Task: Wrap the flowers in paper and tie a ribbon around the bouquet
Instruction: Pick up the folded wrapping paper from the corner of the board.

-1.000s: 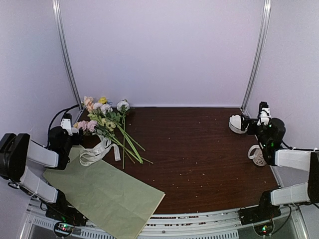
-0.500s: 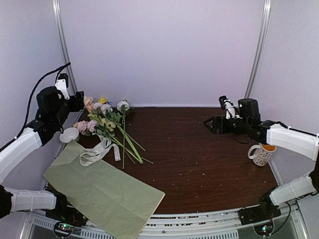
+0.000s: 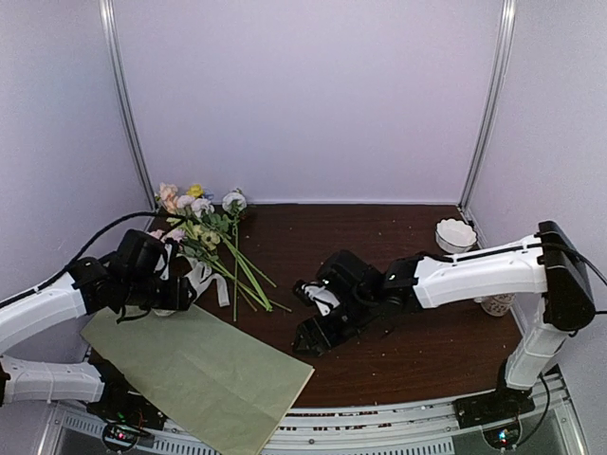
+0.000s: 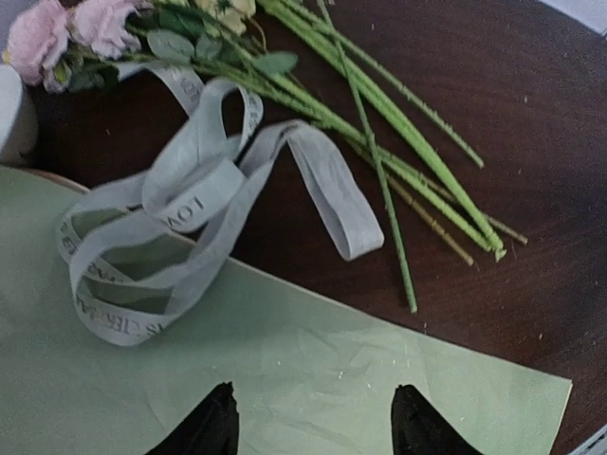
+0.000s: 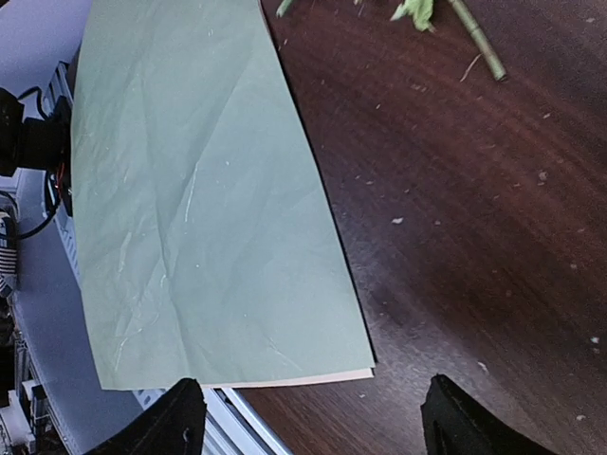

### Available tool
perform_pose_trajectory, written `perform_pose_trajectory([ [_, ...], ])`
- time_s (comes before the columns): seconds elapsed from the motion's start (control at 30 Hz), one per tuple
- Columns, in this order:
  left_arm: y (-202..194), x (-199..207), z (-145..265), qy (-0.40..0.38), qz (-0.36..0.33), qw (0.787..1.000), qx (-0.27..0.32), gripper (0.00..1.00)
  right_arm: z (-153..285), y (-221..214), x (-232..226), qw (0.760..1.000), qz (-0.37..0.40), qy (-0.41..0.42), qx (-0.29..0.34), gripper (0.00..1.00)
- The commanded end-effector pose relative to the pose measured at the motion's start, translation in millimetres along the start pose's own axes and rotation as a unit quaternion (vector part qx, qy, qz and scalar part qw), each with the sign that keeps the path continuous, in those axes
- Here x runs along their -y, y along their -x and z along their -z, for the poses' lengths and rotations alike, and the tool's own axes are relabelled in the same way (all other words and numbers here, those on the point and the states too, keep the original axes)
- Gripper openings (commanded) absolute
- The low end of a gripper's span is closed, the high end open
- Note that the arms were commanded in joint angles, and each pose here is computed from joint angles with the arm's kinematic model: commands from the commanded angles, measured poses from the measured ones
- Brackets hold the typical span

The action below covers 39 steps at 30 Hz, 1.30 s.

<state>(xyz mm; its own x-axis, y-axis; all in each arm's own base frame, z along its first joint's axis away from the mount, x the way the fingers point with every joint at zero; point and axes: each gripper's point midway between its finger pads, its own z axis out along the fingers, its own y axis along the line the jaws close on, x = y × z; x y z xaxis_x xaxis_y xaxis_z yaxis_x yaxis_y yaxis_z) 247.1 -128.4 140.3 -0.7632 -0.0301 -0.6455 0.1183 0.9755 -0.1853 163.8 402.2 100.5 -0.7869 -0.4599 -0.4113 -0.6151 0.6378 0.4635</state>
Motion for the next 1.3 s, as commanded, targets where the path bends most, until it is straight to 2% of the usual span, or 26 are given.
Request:
perform_pose_trajectory([
  [0.0, -58, 4, -13, -0.005, 0.031, 0.994, -0.103, 0.58, -22, -11, -9, 0.998, -0.043, 0.007, -0.045, 0.79],
  [0.2, -100, -7, -21, 0.0, 0.045, 0.987, -0.152, 0.59, -53, -35, -10, 0.994, -0.035, -0.011, -0.105, 0.79],
  [0.43, -143, -9, -39, -0.013, 0.054, 0.977, -0.208, 0.59, -76, -49, -15, 0.988, -0.044, 0.007, -0.147, 0.79],
  [0.63, -163, -9, -51, -0.02, 0.053, 0.971, -0.233, 0.59, -81, -44, -47, 0.985, -0.037, 0.077, -0.151, 0.77],
  [0.9, -162, -10, -51, -0.023, 0.05, 0.973, -0.225, 0.59, -80, -26, -82, 0.976, -0.059, 0.164, -0.127, 0.72],
  [0.97, -162, -10, -51, -0.022, 0.049, 0.973, -0.225, 0.59, -79, -21, -87, 0.976, -0.064, 0.173, -0.12, 0.65],
  [1.17, -157, -10, -48, -0.025, 0.049, 0.976, -0.211, 0.58, -69, -9, -93, 0.977, -0.058, 0.18, -0.102, 0.04],
  [1.2, -152, -9, -46, -0.029, 0.052, 0.978, -0.201, 0.58, -65, -7, -96, 0.976, -0.055, 0.183, -0.103, 0.0],
  [1.27, -135, -4, -39, -0.042, 0.058, 0.983, -0.166, 0.58, -59, -9, -98, 0.976, -0.041, 0.18, -0.112, 0.0],
])
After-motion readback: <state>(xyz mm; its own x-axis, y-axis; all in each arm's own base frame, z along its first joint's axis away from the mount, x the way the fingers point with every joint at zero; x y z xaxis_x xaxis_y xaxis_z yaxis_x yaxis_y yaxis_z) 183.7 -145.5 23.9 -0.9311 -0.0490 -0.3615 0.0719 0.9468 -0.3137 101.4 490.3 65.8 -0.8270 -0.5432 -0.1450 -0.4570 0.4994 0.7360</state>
